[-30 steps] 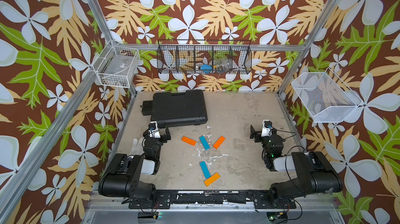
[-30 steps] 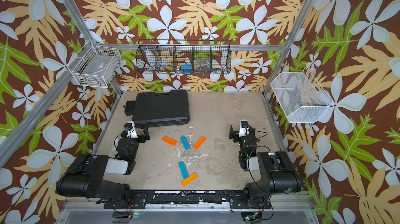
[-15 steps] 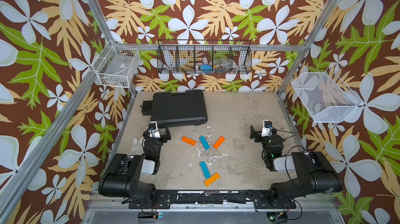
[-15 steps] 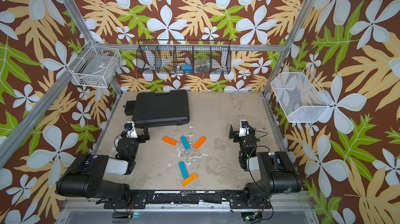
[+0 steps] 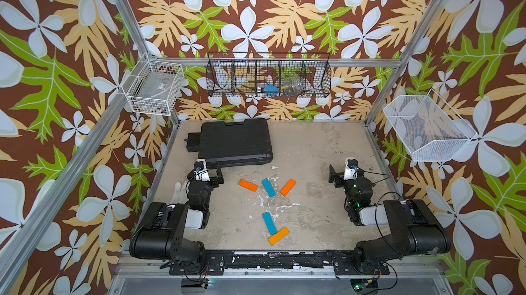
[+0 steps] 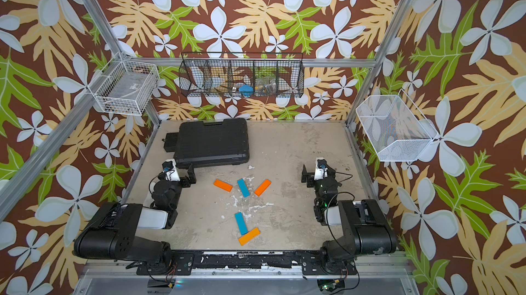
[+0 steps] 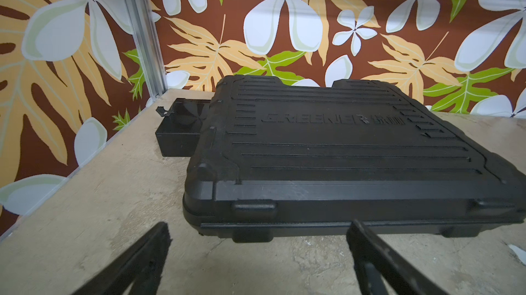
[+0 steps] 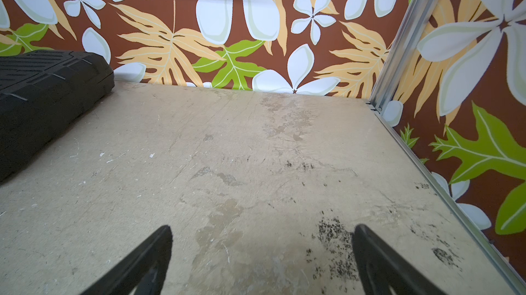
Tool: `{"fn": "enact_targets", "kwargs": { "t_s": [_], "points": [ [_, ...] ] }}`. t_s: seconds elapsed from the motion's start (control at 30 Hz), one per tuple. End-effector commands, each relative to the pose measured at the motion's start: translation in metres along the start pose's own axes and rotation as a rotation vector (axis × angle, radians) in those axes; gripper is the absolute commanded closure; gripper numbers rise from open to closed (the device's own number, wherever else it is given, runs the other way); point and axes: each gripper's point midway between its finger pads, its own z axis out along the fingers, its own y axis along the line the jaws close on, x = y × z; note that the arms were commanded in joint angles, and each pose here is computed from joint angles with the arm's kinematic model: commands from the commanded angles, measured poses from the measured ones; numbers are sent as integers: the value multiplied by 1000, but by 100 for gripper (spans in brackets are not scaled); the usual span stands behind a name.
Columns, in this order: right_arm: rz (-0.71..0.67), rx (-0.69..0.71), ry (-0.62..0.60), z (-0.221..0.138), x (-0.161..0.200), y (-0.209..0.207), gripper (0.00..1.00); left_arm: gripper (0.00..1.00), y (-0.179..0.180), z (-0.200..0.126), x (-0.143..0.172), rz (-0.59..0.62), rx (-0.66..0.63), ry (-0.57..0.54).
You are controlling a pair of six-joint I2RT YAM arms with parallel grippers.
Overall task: Assemble the number 7 with building blocks
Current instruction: Adjust the building block at the center of the board.
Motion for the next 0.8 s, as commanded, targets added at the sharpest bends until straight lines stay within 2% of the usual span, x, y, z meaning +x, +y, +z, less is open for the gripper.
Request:
{"fn": "enact_targets", "kwargs": {
  "t_s": [0.0,0.07,0.2,0.23,0.3,0.33,0.37,0.4,0.43,0.5,0.6,0.67,0.77],
  "points": [
    [-2,9,-15,0,-4,-1,0,0,-3,0,-5,-5,18,-17],
    [-2,8,-15,0,-4,-1,0,5,5,3,-13,-17,-35,-18],
    [-2,9,-12,0,-3,-1,0,33,-4,-1,-40,-8,-48,0],
    [-2,10,-14,0,-4,-2,0,36,-7,0,-45,-63,-41,17],
    [-2,10,-13,0,-4,-2,0,47,-30,6,-47,-284,58,107],
    [-1,9,-14,0,-4,-1,0,52,-50,6,-46,-379,154,146],
    [-2,9,-13,0,-4,-1,0,54,-81,2,-47,-452,314,165],
    [-2,10,-13,0,-4,-1,0,56,-104,-3,-43,-491,426,183],
    [-2,8,-13,0,-4,-1,0,57,-114,-5,-32,-525,452,220],
    [-2,9,-13,0,-4,-1,0,55,-122,-3,-1,-544,441,310],
    [-2,10,-13,0,-4,-2,0,54,-118,0,33,-492,408,373],
    [-2,9,-16,0,-4,-1,0,51,-123,3,37,-491,421,400],
    [-2,10,-14,0,-4,-2,0,47,-134,15,40,-400,444,471]
  ]
}}
